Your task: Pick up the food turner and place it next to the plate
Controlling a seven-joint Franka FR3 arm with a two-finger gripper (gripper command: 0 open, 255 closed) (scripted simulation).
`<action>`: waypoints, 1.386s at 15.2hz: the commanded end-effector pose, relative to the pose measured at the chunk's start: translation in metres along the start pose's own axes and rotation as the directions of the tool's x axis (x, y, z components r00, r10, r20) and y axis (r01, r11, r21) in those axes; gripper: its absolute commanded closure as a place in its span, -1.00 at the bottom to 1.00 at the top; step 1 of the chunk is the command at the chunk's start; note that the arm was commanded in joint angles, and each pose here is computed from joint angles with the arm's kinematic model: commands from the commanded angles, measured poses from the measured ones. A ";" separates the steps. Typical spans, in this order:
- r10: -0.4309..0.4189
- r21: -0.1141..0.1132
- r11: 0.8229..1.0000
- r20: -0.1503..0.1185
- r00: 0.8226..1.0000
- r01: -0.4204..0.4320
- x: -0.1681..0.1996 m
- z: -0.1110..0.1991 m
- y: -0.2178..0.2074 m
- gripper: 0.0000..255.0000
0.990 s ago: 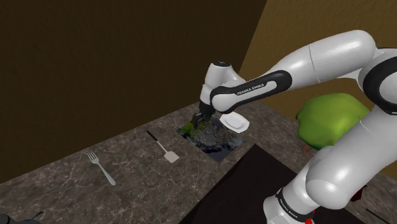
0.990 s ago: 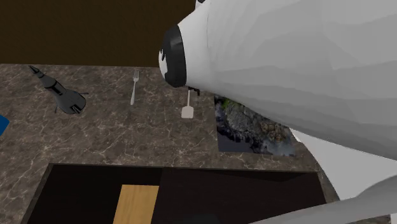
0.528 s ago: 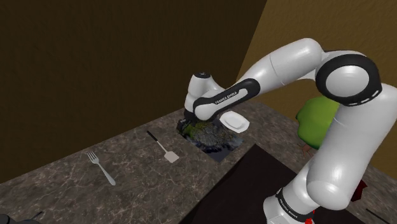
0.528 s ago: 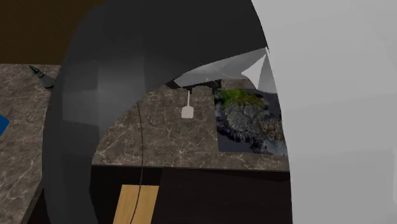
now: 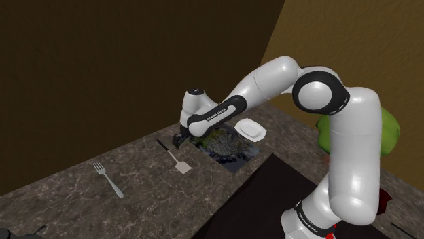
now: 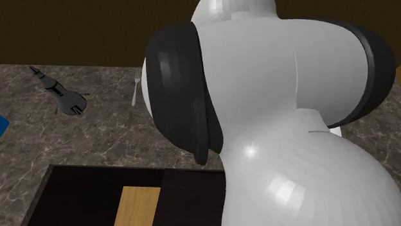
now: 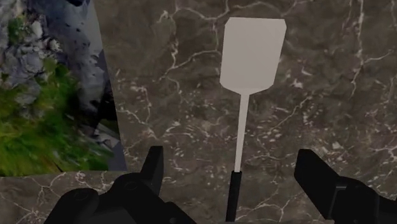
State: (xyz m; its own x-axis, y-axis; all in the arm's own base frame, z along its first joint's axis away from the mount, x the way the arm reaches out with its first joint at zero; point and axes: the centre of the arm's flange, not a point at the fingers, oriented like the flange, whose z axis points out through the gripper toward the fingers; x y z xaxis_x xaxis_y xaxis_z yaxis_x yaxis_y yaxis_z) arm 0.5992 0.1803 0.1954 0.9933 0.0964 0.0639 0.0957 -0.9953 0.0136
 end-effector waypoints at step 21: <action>0.012 0.013 1.000 -0.002 1.000 -0.012 0.052 0.109 -0.032 -1.00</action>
State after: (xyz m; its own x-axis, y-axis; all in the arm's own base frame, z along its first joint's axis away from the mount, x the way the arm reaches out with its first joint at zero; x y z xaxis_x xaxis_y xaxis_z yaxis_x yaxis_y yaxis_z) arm 0.6547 0.2167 0.0895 0.9942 0.0842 0.0663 0.0844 -0.9964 -0.0005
